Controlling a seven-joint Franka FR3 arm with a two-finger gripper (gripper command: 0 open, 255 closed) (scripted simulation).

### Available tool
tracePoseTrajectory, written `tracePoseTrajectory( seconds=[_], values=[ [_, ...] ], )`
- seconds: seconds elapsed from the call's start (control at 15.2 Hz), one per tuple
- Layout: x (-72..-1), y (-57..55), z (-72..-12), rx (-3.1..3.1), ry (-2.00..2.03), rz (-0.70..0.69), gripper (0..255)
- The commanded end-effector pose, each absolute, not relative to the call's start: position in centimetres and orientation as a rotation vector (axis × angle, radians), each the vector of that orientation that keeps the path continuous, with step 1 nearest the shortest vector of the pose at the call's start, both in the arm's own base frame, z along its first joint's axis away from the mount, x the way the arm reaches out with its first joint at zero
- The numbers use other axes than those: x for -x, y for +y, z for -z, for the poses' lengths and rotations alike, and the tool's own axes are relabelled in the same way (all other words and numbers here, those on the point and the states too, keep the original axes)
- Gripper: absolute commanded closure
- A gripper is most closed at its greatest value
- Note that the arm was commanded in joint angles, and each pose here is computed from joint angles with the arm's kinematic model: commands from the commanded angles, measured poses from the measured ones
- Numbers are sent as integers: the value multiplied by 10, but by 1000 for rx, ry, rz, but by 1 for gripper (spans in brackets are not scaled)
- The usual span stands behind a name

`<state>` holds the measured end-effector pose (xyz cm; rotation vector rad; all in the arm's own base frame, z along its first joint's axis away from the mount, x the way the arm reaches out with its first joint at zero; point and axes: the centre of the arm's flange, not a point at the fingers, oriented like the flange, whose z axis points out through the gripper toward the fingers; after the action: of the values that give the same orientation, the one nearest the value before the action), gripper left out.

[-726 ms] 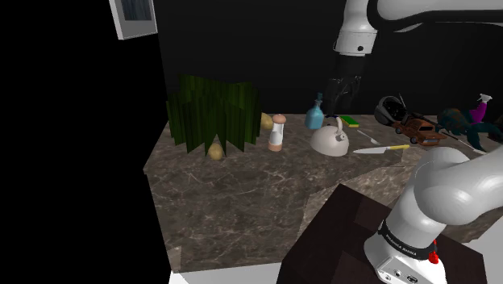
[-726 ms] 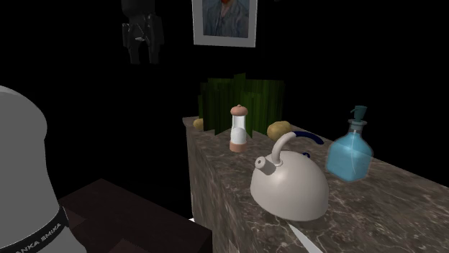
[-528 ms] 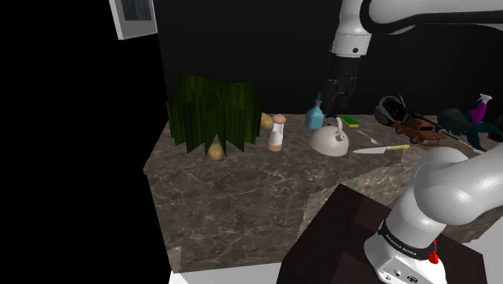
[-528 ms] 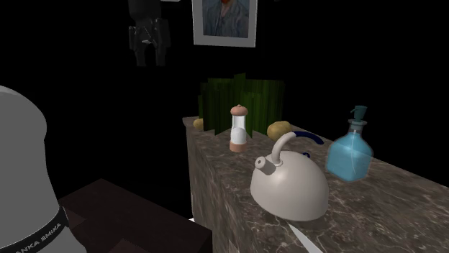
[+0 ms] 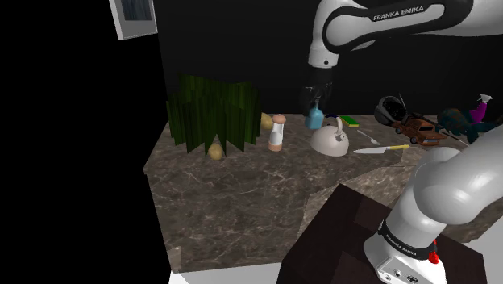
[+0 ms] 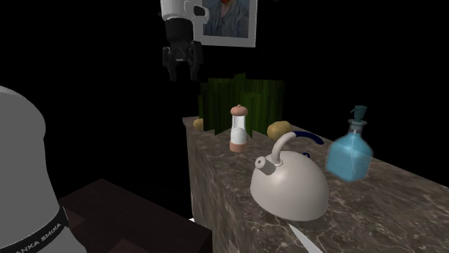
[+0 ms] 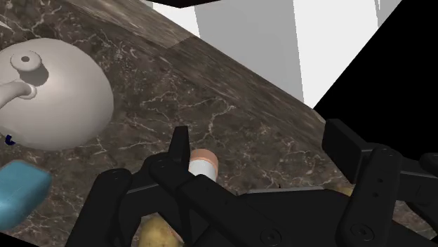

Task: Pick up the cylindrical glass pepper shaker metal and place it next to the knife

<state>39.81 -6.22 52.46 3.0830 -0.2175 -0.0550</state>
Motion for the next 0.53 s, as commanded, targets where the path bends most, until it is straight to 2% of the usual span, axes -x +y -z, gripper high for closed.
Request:
tracePoseTrajectory(
  seconds=[0.0,0.46],
  values=[
    [-420,-72,-511,-3071,-209,50,0],
    [-494,-105,-474,-3034,-181,36,0]
  ],
)
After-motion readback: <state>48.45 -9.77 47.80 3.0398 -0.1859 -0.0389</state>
